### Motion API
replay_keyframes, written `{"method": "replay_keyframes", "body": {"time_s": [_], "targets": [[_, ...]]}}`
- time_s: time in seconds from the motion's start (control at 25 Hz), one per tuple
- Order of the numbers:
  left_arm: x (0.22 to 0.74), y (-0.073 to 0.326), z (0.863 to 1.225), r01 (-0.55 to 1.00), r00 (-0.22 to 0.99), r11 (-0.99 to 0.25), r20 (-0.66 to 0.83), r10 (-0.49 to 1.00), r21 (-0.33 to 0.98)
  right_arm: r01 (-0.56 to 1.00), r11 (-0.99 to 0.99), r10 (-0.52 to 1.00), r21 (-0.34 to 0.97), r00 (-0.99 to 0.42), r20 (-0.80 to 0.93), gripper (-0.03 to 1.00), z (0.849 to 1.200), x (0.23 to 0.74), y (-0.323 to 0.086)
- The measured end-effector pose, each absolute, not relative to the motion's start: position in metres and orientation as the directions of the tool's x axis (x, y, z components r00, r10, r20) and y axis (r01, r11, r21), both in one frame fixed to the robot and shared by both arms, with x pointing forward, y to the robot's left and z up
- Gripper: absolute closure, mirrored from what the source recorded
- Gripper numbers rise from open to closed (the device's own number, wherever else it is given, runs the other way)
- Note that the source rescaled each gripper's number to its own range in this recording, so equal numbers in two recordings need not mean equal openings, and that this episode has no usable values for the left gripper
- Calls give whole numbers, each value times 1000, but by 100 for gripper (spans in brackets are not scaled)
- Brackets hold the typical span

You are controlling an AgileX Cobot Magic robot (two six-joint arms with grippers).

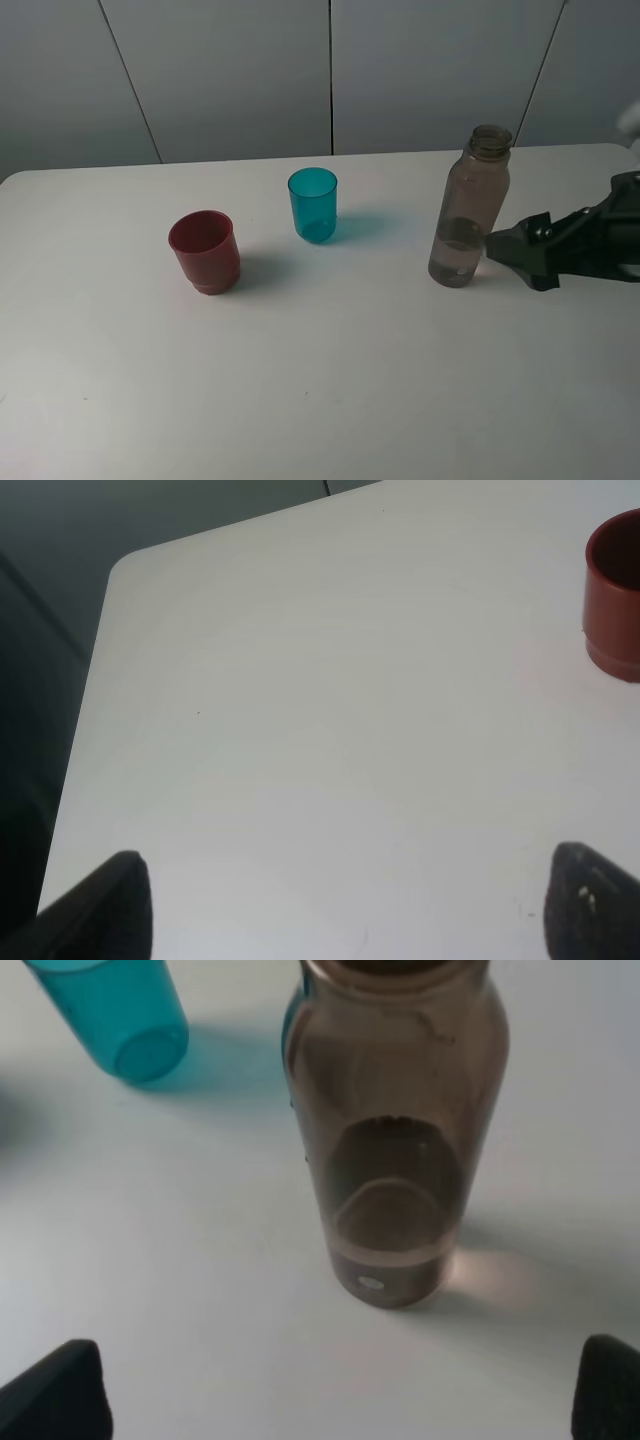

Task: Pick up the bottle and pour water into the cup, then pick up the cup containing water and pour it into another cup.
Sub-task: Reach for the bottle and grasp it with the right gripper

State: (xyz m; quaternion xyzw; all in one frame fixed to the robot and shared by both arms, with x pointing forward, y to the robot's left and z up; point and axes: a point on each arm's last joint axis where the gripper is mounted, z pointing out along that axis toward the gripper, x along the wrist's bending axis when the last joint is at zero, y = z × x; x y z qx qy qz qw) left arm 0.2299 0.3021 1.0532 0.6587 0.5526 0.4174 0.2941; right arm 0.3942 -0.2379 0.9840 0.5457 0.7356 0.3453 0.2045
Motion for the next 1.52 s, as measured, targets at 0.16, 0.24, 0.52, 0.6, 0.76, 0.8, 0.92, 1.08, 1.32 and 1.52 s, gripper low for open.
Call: {"method": "replay_keyframes", "body": {"time_s": [0.16, 0.24, 0.52, 0.6, 0.76, 0.8, 0.92, 1.08, 1.32, 1.52], "targets": [[230, 302, 1053, 482, 41, -216, 225, 974, 849, 673, 170, 949, 720, -308, 64, -3, 962, 403, -236], [230, 302, 1053, 482, 41, -216, 225, 974, 849, 674, 170, 953, 718, -299, 56, -3, 951, 409, -235], [230, 302, 1053, 482, 41, -216, 225, 974, 849, 721, 181, 960, 668, -277, 38, -3, 916, 421, -233], [230, 302, 1053, 482, 41, -216, 225, 974, 849, 728, 185, 961, 660, -273, 32, -3, 909, 424, -232], [230, 302, 1053, 482, 41, -216, 225, 974, 849, 727, 189, 964, 661, -266, 18, -3, 894, 431, -231], [230, 302, 1053, 482, 41, -216, 225, 974, 849, 725, 189, 964, 663, -265, 15, -3, 890, 433, -231], [230, 302, 1053, 482, 41, -216, 225, 974, 849, 712, 193, 964, 675, -266, 5, -3, 882, 438, -230], [230, 302, 1053, 482, 41, -216, 225, 974, 849, 672, 195, 958, 714, -287, 8, -3, 872, 441, -227], [230, 302, 1053, 482, 41, -216, 225, 974, 849, 632, 142, 959, 762, -279, 52, -3, 865, 446, -223], [230, 302, 1053, 482, 41, -216, 225, 974, 849, 589, 132, 958, 798, -283, 50, -3, 868, 450, -222]]}}
